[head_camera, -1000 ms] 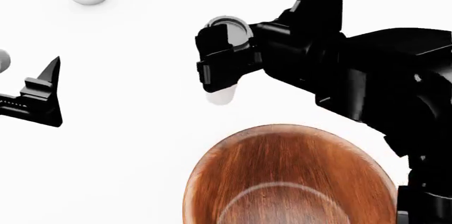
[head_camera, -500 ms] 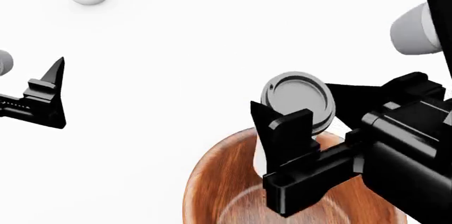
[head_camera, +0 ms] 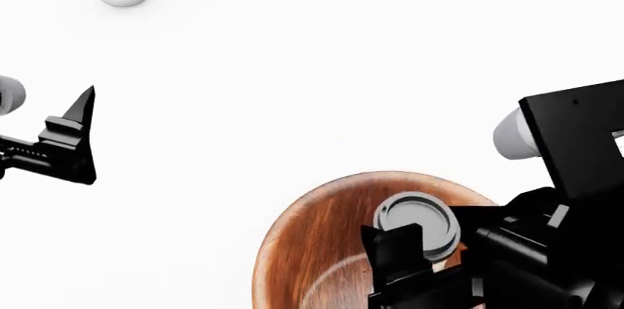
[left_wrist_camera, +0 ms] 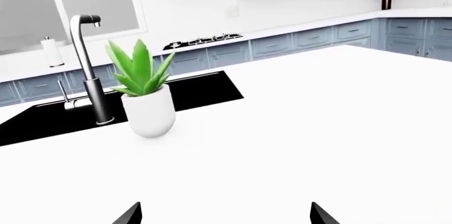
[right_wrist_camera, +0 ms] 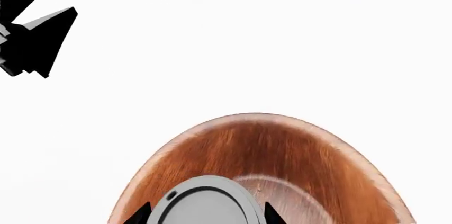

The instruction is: Place the cup inside the bowl on the dining table and move the bowl to any counter.

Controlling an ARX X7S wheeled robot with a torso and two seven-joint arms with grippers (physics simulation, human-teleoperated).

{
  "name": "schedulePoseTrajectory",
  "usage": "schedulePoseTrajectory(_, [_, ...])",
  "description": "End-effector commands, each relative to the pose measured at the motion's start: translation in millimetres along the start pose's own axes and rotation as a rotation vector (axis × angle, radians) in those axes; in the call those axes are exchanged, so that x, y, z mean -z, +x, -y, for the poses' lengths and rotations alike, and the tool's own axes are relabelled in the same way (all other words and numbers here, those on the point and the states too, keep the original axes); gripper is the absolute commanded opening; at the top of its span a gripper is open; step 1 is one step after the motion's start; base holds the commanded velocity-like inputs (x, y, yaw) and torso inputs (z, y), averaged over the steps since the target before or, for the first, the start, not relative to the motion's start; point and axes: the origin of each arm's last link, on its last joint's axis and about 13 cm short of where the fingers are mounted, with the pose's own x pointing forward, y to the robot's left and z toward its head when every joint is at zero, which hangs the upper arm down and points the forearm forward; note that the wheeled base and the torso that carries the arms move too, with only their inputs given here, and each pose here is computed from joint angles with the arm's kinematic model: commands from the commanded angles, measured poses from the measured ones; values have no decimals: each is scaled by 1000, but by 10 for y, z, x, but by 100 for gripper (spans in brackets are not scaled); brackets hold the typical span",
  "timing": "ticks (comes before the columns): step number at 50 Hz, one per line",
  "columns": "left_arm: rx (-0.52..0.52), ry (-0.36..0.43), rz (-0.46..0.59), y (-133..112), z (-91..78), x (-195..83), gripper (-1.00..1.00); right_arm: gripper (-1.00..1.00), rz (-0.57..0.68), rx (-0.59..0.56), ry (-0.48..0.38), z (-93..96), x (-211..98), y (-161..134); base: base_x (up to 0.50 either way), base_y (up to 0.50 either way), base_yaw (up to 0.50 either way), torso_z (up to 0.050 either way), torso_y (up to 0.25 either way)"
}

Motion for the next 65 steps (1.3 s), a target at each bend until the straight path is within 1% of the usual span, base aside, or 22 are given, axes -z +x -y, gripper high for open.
schedulePoseTrajectory(1, [-1, -6, -12, 18, 2, 41, 100, -100, -78, -23, 15, 66, 28, 261, 0, 0, 0, 0, 0])
schedulePoseTrajectory(4, [-1, -9, -11, -7, -30, 34, 100, -100, -96, -26, 13, 71, 34, 286, 0, 0, 0, 0, 0])
schedulePoseTrajectory(15, [3, -10, -11, 19, 8, 27, 100, -100, -111, -39, 53, 112, 100, 368, 0, 0, 0, 0, 0])
schedulePoseTrajectory(18, [5, -8, -12, 28, 23, 25, 100, -100, -98, -36, 57, 116, 72, 354, 0, 0, 0, 0, 0])
schedulePoseTrajectory(19, [4, -8, -11, 33, 26, 21, 100, 100, -100, -36, 58, 118, 81, 358, 0, 0, 0, 0, 0])
schedulePoseTrajectory(26, [10, -6, -14, 30, 29, 34, 100, 100, -109, -28, 58, 121, 123, 345, 0, 0, 0, 0, 0])
schedulePoseTrajectory(30, [18, -5, -11, 32, 36, 27, 100, 100, -93, -22, 54, 114, 80, 308, 0, 0, 0, 0, 0])
schedulePoseTrajectory(36, [21, -1, -12, 47, 61, 28, 100, 100, 27, 28, 33, 125, -166, 59, 0, 0, 0, 0, 2])
schedulePoseTrajectory(39, [25, -2, -9, 33, 32, 20, 100, 100, 85, 73, 34, 153, -282, -111, 0, 0, 0, 0, 0])
schedulePoseTrajectory(40, [25, -3, -10, 34, 33, 25, 100, 100, 92, 83, 38, 163, -293, -135, 0, 0, 0, 0, 0])
schedulePoseTrajectory(41, [26, -3, -10, 56, 72, 29, 100, 100, 98, 97, 43, 188, -302, -172, 0, 0, 0, 0, 0])
schedulePoseTrajectory(43, [30, -4, -9, 42, 54, 29, 100, 100, 73, 164, 35, 258, -269, -215, 0, 0, 0, 0, 0])
schedulePoseTrajectory(45, [29, -6, -6, 45, 60, 19, 100, 100, 106, 182, 67, 323, -282, -287, 0, 0, 0, 0, 0])
schedulePoseTrajectory(49, [28, -8, -7, 38, 50, 27, 100, 100, 80, 230, 115, 447, -203, -391, 0, 0, 0, 0, 0])
schedulePoseTrajectory(50, [27, -8, -8, 50, 67, 36, 100, 100, 59, 222, 119, 478, -150, -396, 0, 0, 0, 0, 0])
schedulePoseTrajectory(51, [27, -9, -10, 52, 70, 39, 100, 100, 14, 195, 87, 489, -75, -399, 0, 0, 0, 0, 0])
schedulePoseTrajectory(53, [28, -8, -9, 42, 63, 33, 100, 100, 19, 235, 103, 540, -9, -446, 0, 0, 0, 0, 0])
schedulePoseTrajectory(54, [28, -8, -8, 44, 65, 32, 100, 100, 19, 234, 110, 547, 2, -452, 0, 0, 0, 0, 0])
schedulePoseTrajectory(57, [27, -10, -8, 49, 67, 32, 100, 100, 0, 202, 226, 594, 119, -462, 0, 0, 0, 0, 0])
schedulePoseTrajectory(58, [28, -10, -8, 48, 69, 31, 100, 100, -16, 182, 221, 594, 147, -458, 0, 0, 0, 0, 0])
schedulePoseTrajectory(59, [29, -10, -8, 47, 69, 30, 100, 100, -35, 167, 252, 609, 207, -447, 0, 0, 0, 0, 0])
schedulePoseTrajectory(65, [21, -9, -5, 32, 43, 13, 100, 100, -51, 185, 296, 677, 235, -416, 0, 0, 0, 0, 0])
